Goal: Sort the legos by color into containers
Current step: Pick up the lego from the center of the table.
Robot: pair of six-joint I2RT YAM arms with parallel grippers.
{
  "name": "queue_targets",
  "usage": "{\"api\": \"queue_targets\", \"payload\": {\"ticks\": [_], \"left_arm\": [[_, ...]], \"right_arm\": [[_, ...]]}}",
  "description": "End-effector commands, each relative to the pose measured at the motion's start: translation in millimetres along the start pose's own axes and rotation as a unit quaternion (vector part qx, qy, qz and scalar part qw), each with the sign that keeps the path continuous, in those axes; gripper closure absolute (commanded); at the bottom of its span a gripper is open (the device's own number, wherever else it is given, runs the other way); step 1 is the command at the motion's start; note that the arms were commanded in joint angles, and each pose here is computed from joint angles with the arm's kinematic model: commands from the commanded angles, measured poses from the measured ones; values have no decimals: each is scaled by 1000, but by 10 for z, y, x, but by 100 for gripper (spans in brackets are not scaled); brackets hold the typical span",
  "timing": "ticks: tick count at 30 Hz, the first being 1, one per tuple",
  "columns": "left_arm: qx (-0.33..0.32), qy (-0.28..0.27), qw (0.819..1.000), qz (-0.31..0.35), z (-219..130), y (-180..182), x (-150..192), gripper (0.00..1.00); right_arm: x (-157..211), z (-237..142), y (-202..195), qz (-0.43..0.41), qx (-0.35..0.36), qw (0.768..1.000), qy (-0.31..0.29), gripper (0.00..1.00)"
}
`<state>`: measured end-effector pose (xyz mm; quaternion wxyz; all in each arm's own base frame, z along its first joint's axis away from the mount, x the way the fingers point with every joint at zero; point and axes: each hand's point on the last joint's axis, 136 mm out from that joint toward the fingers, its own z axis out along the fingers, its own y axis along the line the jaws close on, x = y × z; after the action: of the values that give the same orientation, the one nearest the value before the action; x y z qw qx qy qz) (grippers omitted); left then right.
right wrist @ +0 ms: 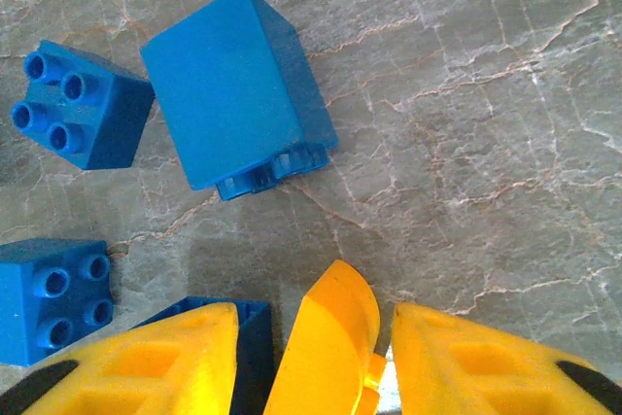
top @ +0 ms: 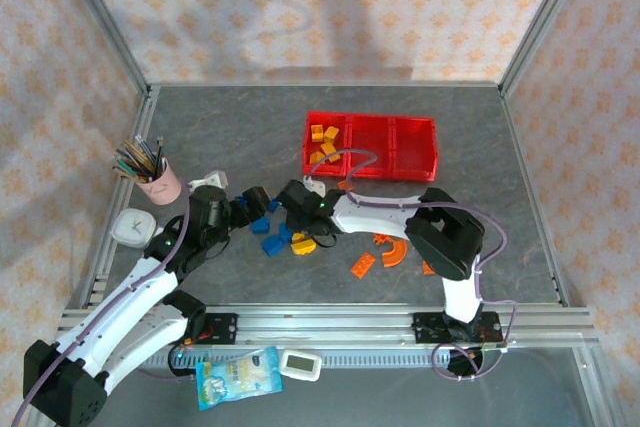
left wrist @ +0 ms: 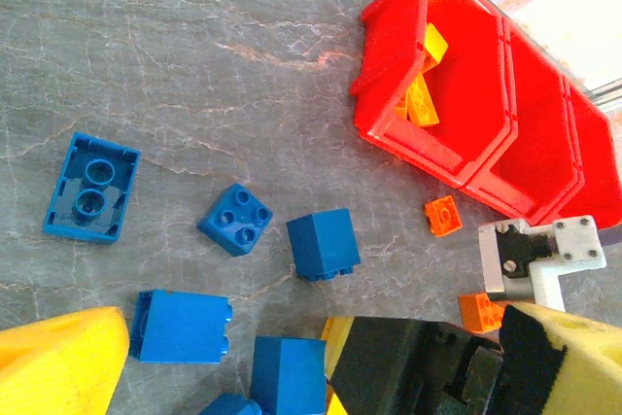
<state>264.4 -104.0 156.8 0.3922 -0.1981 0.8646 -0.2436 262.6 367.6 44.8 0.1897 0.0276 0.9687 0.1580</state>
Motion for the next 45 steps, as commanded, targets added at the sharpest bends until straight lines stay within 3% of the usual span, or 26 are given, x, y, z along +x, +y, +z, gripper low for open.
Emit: {"api": "queue_targets", "payload": {"ticks": [1,30,40,45], "left_arm": [[-9,-2,1000,-1,-10,62,4,1],[-5,-4,1000,-3,-12,28,-20,1],[13,-3,1000,-6,-38,-73,-58,1],[28,-3,1000,-5,-57,-184,-112,1]], "right_arm": [[105,106,-108,-5,27,1000,7,59],[115,-2,-240,-7,47,999,3,69],[-122,-192,-108,-21,36,999,-35,77],[-443,-389,-98,-22,29,997,-67,78]]}}
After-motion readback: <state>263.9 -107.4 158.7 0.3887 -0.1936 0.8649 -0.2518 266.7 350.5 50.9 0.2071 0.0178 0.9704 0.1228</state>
